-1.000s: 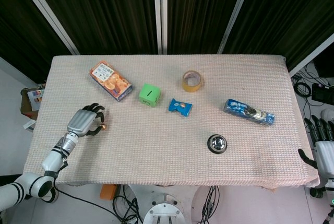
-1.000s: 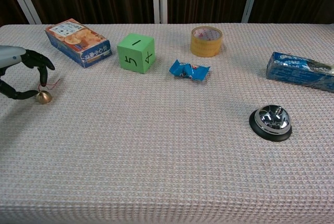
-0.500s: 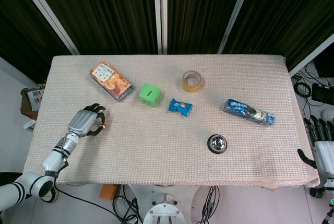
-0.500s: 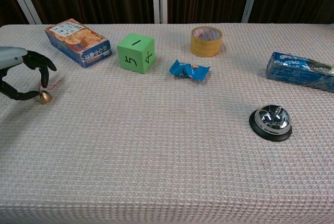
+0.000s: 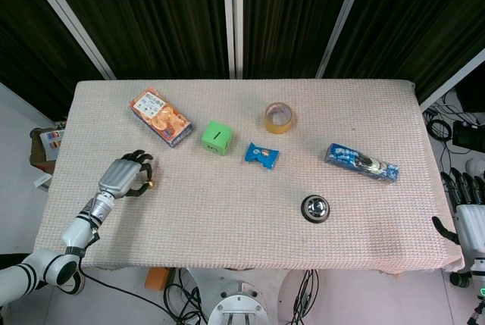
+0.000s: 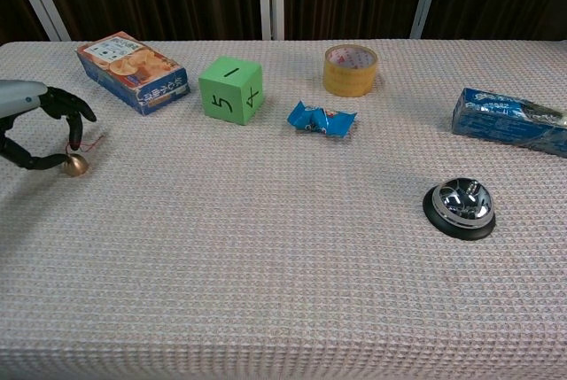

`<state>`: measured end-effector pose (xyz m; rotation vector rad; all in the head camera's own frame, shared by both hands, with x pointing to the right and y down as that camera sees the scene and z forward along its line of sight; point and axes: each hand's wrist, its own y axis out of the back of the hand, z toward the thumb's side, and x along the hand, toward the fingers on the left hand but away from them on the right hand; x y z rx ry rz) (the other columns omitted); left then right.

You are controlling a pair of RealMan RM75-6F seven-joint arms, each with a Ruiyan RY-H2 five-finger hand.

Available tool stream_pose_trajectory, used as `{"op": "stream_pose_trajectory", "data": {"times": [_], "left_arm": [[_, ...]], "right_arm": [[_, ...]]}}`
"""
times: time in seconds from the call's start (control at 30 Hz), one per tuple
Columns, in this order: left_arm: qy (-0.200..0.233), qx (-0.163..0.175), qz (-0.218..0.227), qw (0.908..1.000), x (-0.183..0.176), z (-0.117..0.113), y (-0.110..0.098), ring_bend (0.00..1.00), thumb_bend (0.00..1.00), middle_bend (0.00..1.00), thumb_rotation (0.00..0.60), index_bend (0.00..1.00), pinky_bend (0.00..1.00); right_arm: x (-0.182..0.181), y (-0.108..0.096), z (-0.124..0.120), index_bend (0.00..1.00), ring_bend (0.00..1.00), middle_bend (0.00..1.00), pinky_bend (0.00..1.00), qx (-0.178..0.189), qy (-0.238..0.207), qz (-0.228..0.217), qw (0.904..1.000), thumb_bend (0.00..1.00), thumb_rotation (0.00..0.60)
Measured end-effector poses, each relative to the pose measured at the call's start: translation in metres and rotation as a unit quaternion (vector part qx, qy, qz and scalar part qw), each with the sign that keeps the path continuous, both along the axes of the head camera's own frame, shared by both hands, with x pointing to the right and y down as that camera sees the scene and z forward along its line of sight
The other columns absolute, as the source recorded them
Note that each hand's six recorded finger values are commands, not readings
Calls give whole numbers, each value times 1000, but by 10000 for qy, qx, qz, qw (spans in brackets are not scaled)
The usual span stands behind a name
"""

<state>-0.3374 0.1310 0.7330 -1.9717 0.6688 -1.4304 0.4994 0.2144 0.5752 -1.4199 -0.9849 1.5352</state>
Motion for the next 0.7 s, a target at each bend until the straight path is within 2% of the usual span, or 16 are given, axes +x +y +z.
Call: {"op": "stream_pose_trajectory", "data": {"times": [0.7], "left_arm": [[-10,-38,-24,10000,0,4,0,91,406,204,600,531,210]], "right_arm": [[4,1,2,0,0,0,0,-31,50,69,10000,159,600]]}}
